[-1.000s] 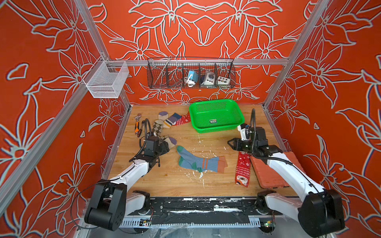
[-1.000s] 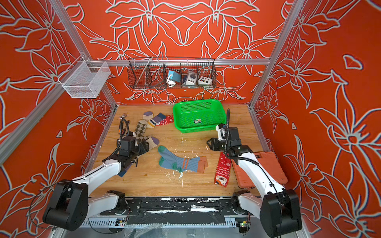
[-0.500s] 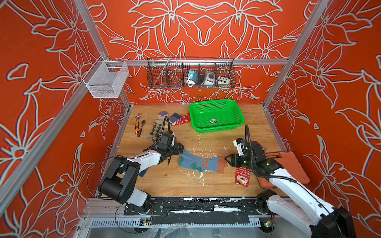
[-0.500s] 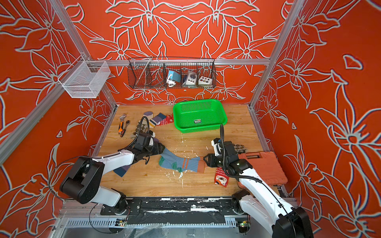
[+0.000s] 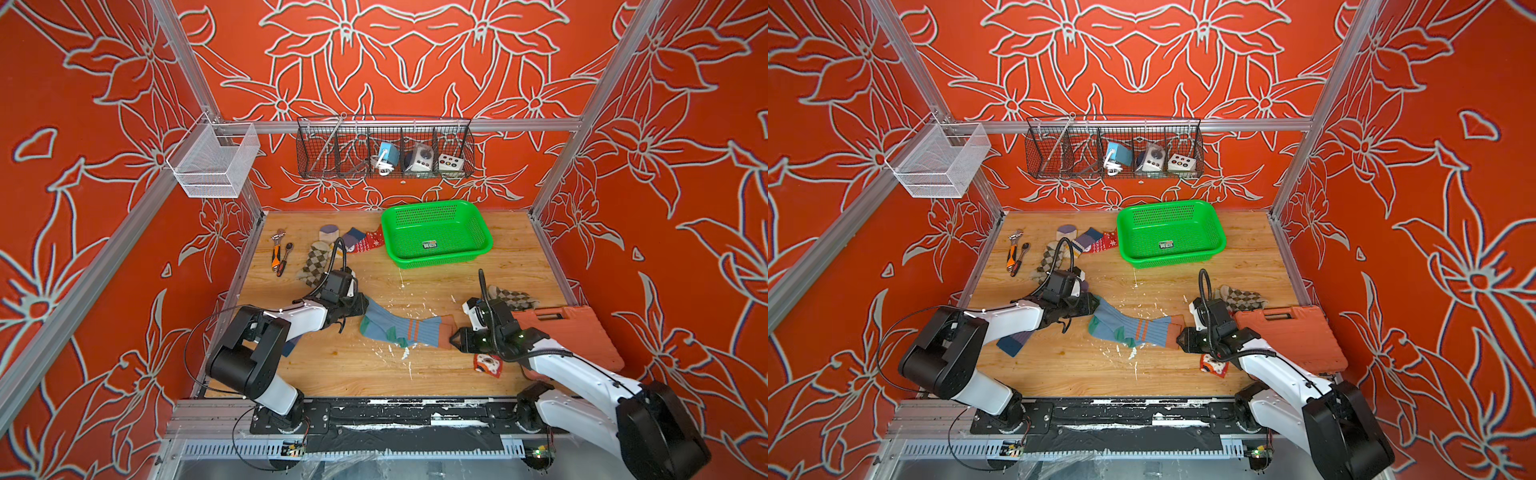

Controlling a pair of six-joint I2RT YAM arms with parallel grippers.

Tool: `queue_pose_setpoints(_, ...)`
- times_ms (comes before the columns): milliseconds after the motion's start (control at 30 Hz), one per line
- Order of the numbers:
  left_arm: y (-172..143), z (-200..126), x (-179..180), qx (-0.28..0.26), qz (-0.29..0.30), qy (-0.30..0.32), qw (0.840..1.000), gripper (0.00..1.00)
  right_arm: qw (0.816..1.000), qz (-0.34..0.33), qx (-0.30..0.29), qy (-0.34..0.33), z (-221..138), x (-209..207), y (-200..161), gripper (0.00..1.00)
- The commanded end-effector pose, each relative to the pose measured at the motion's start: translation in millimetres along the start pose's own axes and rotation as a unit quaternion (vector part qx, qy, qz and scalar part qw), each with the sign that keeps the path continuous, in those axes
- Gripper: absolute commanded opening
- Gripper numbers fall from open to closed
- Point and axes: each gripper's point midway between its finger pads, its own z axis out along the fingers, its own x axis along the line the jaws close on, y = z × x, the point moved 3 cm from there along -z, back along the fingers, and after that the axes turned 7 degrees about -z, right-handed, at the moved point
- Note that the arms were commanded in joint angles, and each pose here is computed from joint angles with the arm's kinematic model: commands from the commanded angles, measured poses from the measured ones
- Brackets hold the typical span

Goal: Place the socks together as a pair
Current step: Pick up the sock, then place the sock at the center of the board.

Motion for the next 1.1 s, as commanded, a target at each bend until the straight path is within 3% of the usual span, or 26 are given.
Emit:
queue_pose_setpoints(0, 3, 3, -7, 0.003, 0.008, -0.011, 1.000, 0.34, 1.000, 0.004, -0.015, 0.014, 7, 8, 7, 0.42)
queue_pose_setpoints(100, 3, 4, -9, 0.004, 0.007, -0.019, 1.000, 0.26, 1.000, -0.004, -0.009, 0.014, 15, 13, 9, 0.40)
queue_pose_setpoints(233, 0, 3, -8, 0.006, 0.005, -0.020, 1.000, 0.11, 1.000, -0.011, 0.000, 0.012, 21, 15, 9, 0.26)
queue_pose_setpoints(367, 4, -6, -12, -0.006, 0.008, -0.025, 1.000, 0.00, 1.000, -0.023, -0.018, 0.005, 4, 22, 19, 0.11)
queue_pose_setpoints(467, 10, -19, -18, -0.027, 0.009, -0.034, 0.999, 0.00, 0.998, -0.041, -0.038, -0.001, -22, 31, 30, 0.04)
queue_pose_setpoints(733, 18, -44, -38, -0.060, 0.002, -0.079, 0.995, 0.00, 0.994, -0.091, -0.064, -0.003, -65, 53, 57, 0.04)
queue_pose_setpoints(867, 29, -53, -39, -0.098, -0.008, -0.079, 0.992, 0.00, 0.990, -0.113, -0.070, -0.044, -69, 46, 82, 0.05)
queue_pose_setpoints(1067, 35, -51, -36, -0.141, -0.018, -0.090, 0.986, 0.03, 0.993, -0.102, -0.036, -0.040, -46, 28, 117, 0.05)
